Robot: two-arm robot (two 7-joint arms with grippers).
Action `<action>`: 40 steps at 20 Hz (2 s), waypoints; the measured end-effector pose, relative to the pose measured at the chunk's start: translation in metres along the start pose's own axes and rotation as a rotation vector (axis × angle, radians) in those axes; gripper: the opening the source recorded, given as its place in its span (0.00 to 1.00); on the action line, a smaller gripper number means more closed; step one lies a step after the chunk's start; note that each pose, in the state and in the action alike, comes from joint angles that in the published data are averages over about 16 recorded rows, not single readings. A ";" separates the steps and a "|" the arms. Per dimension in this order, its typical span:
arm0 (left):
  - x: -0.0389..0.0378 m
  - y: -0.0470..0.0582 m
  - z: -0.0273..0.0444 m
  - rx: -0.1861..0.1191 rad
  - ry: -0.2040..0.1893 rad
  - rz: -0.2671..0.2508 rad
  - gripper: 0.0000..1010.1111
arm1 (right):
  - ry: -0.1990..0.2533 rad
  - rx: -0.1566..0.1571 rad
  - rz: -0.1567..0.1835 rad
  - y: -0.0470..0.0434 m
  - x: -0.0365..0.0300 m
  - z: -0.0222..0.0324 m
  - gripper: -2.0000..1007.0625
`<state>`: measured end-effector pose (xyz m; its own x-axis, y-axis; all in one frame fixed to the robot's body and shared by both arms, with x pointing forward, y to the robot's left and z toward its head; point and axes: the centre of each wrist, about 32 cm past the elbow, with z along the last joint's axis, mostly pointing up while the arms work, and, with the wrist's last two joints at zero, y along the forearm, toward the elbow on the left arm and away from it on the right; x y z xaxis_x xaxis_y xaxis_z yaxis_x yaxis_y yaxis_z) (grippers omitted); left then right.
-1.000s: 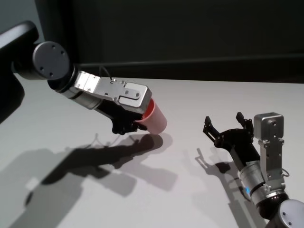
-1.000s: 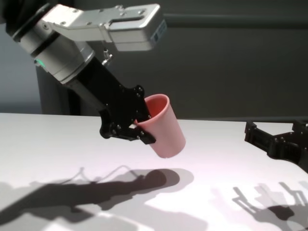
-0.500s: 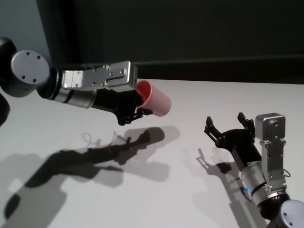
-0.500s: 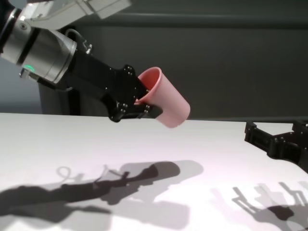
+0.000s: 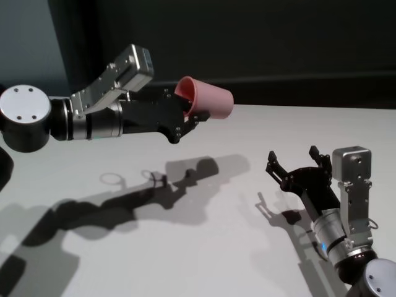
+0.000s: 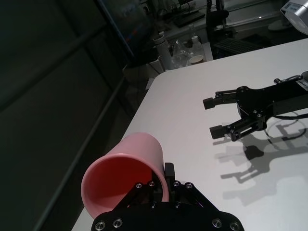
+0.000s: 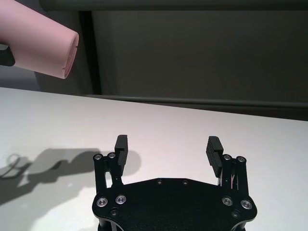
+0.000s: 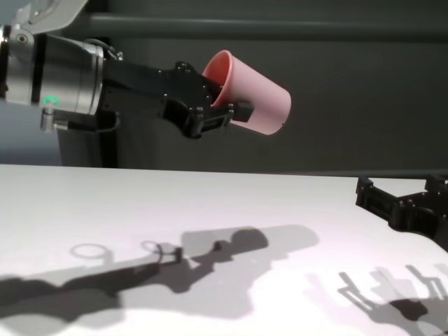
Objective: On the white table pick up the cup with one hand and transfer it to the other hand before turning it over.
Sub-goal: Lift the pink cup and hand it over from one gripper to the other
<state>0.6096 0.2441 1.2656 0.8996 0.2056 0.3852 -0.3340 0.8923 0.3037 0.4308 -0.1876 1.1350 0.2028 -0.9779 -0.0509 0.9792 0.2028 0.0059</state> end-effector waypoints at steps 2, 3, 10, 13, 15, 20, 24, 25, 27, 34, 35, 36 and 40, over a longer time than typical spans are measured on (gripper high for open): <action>-0.0029 -0.002 -0.0036 -0.055 0.042 0.023 0.05 | 0.000 0.000 0.000 0.0000 0.0000 0.0000 1.00; -0.0042 -0.003 -0.0053 -0.081 0.061 0.032 0.05 | 0.000 0.000 0.000 0.0000 0.0000 0.0000 1.00; -0.0103 -0.015 -0.0125 -0.225 0.156 0.062 0.05 | 0.000 0.000 0.000 0.0000 0.0000 0.0000 1.00; -0.0109 -0.022 -0.0135 -0.263 0.176 0.057 0.05 | 0.000 0.000 0.000 0.0000 0.0000 0.0000 1.00; -0.0109 -0.027 -0.0140 -0.284 0.187 0.049 0.05 | 0.000 0.000 0.000 0.0000 0.0000 0.0000 1.00; -0.0102 -0.039 -0.0154 -0.325 0.211 0.015 0.05 | 0.000 0.000 0.000 0.0000 0.0000 0.0000 1.00; -0.0097 -0.047 -0.0167 -0.353 0.231 -0.021 0.05 | 0.000 0.000 0.000 0.0000 0.0000 0.0000 1.00; -0.0096 -0.049 -0.0171 -0.359 0.236 -0.030 0.05 | 0.000 0.000 0.000 0.0000 0.0000 0.0000 1.00; -0.0096 -0.051 -0.0183 -0.372 0.248 -0.049 0.05 | 0.000 0.000 0.000 0.0000 0.0000 0.0000 1.00; -0.0099 -0.057 -0.0225 -0.411 0.282 -0.106 0.05 | 0.000 0.000 0.000 0.0000 0.0000 0.0000 1.00; -0.0098 -0.057 -0.0230 -0.416 0.287 -0.113 0.05 | 0.000 0.000 0.000 0.0000 0.0000 0.0000 1.00; -0.0098 -0.058 -0.0235 -0.421 0.291 -0.119 0.05 | 0.000 0.000 0.000 0.0000 0.0000 0.0000 1.00; -0.0092 -0.058 -0.0256 -0.441 0.309 -0.142 0.05 | 0.000 0.000 0.000 0.0000 0.0000 0.0000 1.00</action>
<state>0.6278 0.2007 1.2221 0.9901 0.1200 0.0734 -0.1136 0.9899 -0.0852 0.4308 -0.1876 1.1350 0.2028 -0.9779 -0.0509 0.9792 0.2028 0.0059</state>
